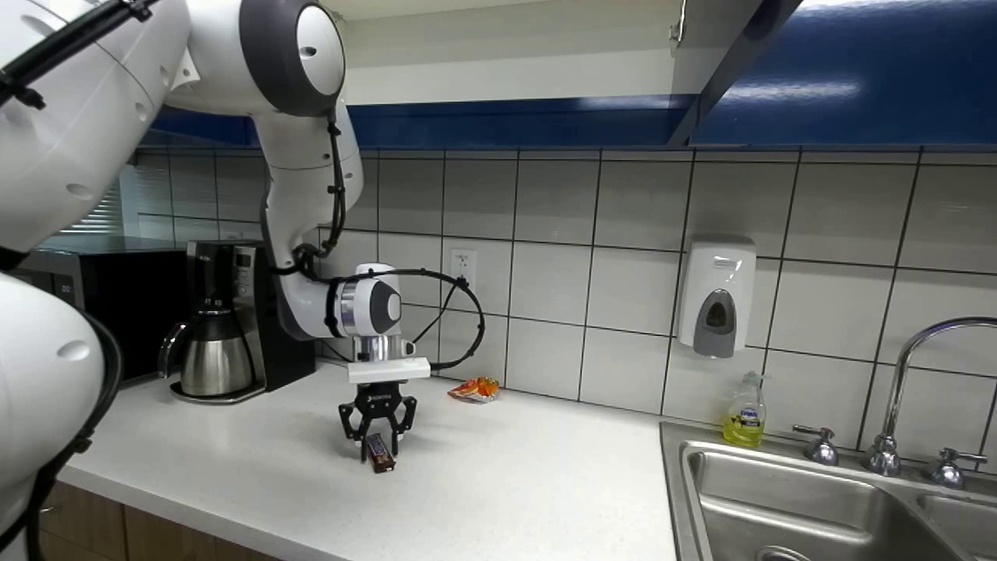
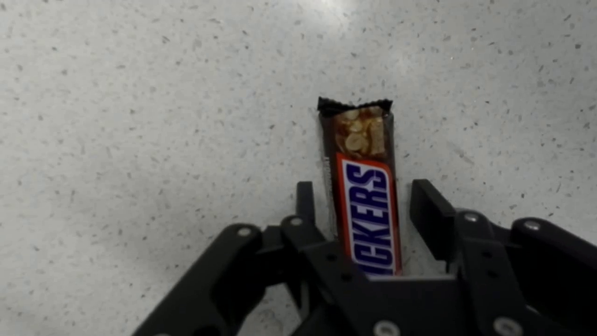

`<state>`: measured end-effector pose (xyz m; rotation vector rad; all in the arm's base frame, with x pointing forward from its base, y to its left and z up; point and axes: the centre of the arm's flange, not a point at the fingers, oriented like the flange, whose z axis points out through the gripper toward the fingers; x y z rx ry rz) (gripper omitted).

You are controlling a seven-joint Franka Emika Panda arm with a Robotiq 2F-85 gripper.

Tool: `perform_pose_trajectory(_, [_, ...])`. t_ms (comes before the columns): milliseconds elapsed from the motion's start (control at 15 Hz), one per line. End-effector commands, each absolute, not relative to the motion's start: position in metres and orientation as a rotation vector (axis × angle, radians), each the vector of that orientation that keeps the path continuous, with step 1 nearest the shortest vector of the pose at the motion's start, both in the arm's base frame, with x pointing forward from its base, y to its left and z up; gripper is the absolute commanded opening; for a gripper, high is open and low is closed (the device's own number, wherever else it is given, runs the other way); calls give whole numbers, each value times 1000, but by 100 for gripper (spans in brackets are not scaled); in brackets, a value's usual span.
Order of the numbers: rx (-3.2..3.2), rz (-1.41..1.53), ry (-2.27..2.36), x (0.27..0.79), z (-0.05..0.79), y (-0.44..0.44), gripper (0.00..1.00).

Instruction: Put the candy bar in the open cabinet

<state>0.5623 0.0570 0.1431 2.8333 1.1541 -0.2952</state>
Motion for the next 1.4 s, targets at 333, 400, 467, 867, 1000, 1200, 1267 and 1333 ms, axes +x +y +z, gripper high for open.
perform_pose_trajectory(333, [2848,-301,1143,569,147,53,10])
perform_pose_trajectory(400, [2849,-296,1140,569,149,52,10])
perform_pose_trajectory(467, [2852,-292,1132,568,154,52,10])
perform_pose_trajectory(867, [2905,-283,1045,557,179,46,10])
perform_pose_trajectory(1000, [2938,-284,995,550,187,43,10])
perform_pose_trajectory(1200, [3015,-263,831,534,198,39,10])
perform_pose_trajectory(1267, [3041,-260,761,526,200,37,10])
perform_pose_trajectory(1333, [3059,-257,700,519,203,36,10])
